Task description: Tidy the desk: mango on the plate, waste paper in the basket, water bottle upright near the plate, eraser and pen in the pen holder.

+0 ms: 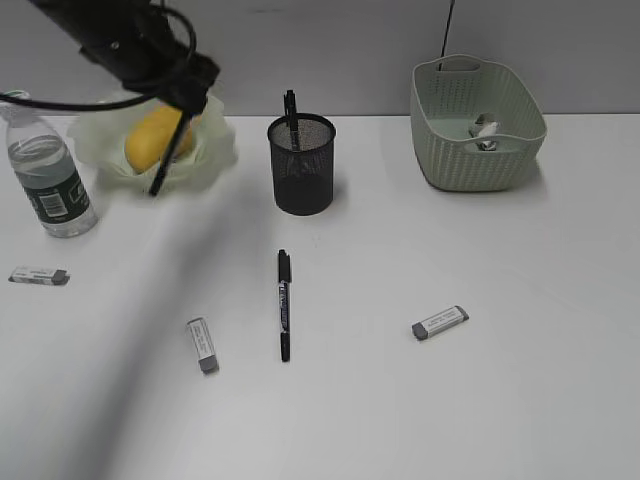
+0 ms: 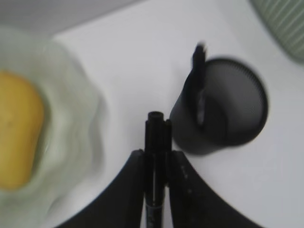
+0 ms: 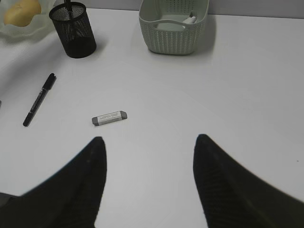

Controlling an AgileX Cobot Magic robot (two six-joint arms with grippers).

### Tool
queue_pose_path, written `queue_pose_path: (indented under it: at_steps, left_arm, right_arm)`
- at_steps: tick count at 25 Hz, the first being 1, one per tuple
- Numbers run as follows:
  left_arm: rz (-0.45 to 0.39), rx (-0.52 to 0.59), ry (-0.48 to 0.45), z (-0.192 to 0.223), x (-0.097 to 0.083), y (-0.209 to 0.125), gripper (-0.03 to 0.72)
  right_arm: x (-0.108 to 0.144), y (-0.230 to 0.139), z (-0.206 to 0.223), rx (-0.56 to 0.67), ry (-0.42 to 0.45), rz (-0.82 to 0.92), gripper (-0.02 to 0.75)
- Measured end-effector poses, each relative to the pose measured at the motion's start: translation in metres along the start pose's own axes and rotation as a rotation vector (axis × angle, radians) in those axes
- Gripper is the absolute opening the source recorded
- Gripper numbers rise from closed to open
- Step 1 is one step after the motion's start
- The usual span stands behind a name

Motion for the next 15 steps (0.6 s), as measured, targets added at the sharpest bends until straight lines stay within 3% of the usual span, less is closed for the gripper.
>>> queue_pose_path:
  at_steps: [7,12,15]
  left_arm:
    - [0.011,-0.372,-0.078,-0.007,-0.060,0.059,0.119]
    - [0.010,-0.529,-0.084,0.003,-0.077,0.075,0.119]
    - [0.010,-0.528,-0.085,0.022,-0.081,0.070,0.118]
  right_arm:
    - [0.000,0.000,0.000,0.000,0.000,0.000,0.466]
    - [0.000,0.000,0.000,0.000,0.000,0.000,0.463]
    - [0.000,0.000,0.000,0.000,0.000,0.000,0.463]
Point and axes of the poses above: a point on each arm's last joint axis where the gripper is mounted, z pointing out along that axis toward the gripper, x along the wrist's bending axis when the last joint is at zero, y = z × x, the point moved 7 cm from there along z, pointing out along that axis toward the gripper, and after that the axes turned 4 degrees about -z, right-handed, at the moved point
